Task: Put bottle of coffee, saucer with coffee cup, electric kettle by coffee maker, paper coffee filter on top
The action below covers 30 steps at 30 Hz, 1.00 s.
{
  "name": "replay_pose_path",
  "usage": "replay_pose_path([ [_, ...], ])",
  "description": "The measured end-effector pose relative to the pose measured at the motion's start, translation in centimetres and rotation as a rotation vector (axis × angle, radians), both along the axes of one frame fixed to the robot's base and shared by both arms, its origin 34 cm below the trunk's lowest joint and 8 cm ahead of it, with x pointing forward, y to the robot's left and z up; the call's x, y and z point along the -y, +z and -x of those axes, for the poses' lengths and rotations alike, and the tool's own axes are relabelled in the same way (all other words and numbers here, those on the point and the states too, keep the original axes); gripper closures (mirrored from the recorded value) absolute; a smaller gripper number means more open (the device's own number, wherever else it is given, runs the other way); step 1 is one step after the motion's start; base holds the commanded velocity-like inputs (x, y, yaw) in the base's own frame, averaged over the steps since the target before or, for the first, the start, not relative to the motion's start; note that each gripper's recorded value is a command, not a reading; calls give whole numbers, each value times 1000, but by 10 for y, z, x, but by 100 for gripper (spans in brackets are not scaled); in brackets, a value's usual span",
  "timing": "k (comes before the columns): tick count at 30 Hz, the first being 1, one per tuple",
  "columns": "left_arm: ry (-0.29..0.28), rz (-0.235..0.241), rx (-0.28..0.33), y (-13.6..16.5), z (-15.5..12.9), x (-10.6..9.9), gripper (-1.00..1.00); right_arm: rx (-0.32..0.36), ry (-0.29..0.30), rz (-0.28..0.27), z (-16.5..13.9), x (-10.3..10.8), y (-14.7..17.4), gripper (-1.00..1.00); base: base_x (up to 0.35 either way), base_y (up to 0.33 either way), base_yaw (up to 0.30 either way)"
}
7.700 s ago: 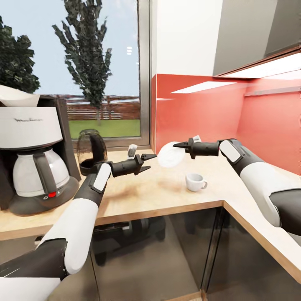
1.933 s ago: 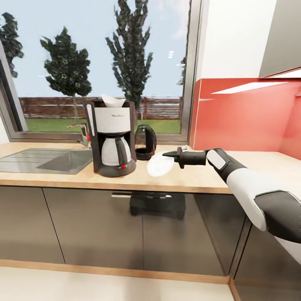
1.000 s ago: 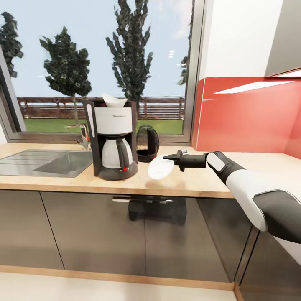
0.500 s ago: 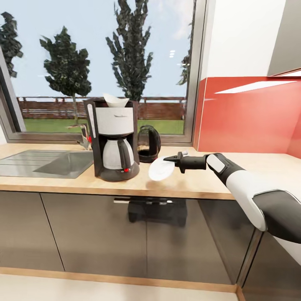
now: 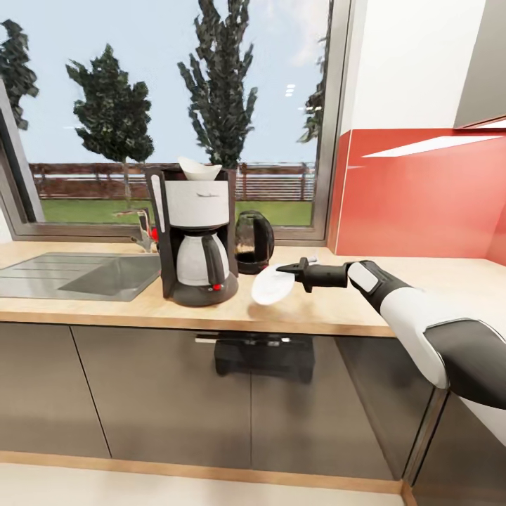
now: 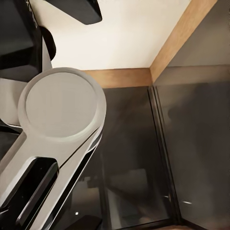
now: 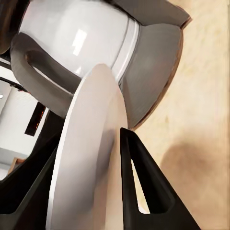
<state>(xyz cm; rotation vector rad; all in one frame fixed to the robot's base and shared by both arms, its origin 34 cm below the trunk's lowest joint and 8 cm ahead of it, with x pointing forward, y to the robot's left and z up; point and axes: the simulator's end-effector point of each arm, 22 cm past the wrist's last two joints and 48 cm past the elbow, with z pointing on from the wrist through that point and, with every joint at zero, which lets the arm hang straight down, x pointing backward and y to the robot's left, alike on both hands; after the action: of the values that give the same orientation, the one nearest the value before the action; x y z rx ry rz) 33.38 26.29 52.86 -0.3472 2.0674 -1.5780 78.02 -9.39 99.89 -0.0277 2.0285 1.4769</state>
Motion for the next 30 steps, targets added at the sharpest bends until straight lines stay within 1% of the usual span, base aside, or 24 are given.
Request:
replay_pose_path([
  [5, 0, 0, 0, 0, 0, 0, -100, -3, -13, 0, -2, 2, -5, 100, 77, 2, 0],
  [13, 0, 0, 0, 0, 0, 0, -100, -4, -4, -2, -1, -5, -5, 100, 46, 30, 0],
  [30, 0, 0, 0, 0, 0, 0, -100, -4, 2, -3, 0, -9, -5, 100, 6, 5, 0],
])
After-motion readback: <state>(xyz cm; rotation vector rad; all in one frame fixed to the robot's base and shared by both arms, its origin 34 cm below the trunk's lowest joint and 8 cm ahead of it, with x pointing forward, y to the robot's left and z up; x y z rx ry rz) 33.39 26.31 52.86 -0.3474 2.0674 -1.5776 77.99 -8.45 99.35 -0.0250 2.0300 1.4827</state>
